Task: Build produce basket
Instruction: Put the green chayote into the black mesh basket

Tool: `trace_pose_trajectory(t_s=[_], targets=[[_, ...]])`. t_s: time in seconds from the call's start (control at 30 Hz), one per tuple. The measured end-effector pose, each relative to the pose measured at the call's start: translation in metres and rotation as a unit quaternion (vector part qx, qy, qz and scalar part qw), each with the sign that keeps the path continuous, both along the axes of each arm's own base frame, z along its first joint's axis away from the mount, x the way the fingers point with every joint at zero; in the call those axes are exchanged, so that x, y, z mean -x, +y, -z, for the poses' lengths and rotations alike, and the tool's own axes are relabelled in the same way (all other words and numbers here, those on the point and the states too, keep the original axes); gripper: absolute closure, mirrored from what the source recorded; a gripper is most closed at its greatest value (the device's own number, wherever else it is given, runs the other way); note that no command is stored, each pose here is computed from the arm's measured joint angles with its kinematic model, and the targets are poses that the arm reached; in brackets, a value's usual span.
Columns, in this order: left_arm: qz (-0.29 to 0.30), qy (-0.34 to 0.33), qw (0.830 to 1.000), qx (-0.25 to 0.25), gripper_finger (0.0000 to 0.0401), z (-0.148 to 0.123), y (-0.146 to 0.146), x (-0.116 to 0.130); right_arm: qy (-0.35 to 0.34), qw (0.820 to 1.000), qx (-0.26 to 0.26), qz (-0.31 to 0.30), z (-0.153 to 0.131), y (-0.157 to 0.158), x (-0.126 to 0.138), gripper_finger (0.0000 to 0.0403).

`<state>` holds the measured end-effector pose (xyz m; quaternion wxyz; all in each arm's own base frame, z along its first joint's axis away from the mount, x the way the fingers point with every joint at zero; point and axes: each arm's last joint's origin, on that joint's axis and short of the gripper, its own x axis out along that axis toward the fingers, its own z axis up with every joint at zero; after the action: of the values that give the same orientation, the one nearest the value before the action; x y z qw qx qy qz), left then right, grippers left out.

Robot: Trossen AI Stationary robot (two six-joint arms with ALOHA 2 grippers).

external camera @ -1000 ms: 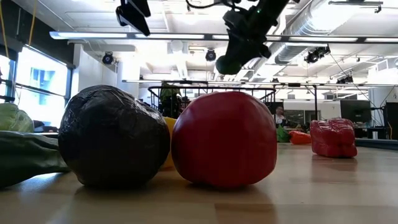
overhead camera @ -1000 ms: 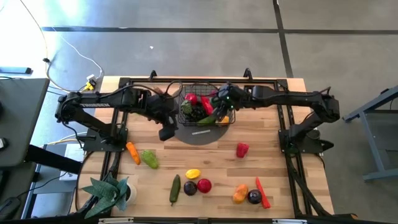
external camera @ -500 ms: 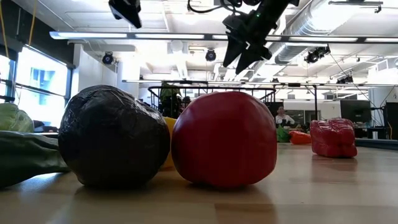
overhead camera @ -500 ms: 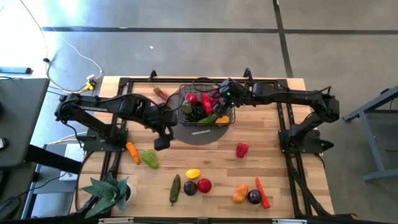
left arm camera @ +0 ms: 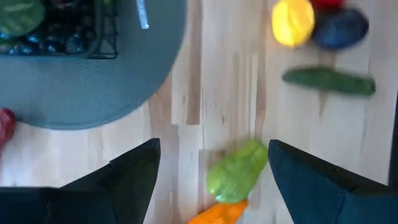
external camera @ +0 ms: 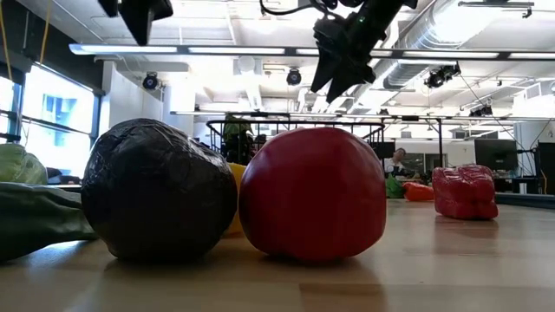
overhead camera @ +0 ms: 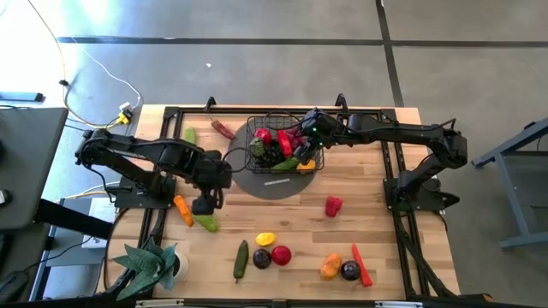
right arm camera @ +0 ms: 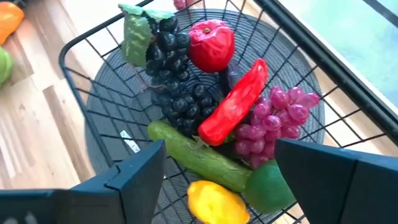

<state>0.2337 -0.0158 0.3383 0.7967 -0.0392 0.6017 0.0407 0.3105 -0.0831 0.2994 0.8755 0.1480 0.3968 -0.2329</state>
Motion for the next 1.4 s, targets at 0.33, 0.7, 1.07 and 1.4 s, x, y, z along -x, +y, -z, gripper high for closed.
trace_pose_trajectory(t_s=[0.33,0.7,1.07,1.4], targets=[[0.142,0.048,0.988,-0.025,0.0112,0.027,-0.03,0.007,-0.001,1.0,-0.003,-0.003,0.0,0.0,0.0,0.0119],[0.236,0.062,0.97,-0.008,0.0112,0.071,-0.048,0.01,-0.002,1.0,-0.005,-0.001,0.0,0.0,0.0,0.0119],[0.324,0.056,0.944,0.013,0.0112,0.1,-0.053,0.012,-0.003,1.0,-0.004,-0.001,0.0,0.0,0.0,0.0119],[0.355,0.111,0.928,0.027,0.0112,0.134,-0.057,0.0,-0.012,1.0,-0.001,-0.001,-0.001,0.0,-0.002,0.0119]])
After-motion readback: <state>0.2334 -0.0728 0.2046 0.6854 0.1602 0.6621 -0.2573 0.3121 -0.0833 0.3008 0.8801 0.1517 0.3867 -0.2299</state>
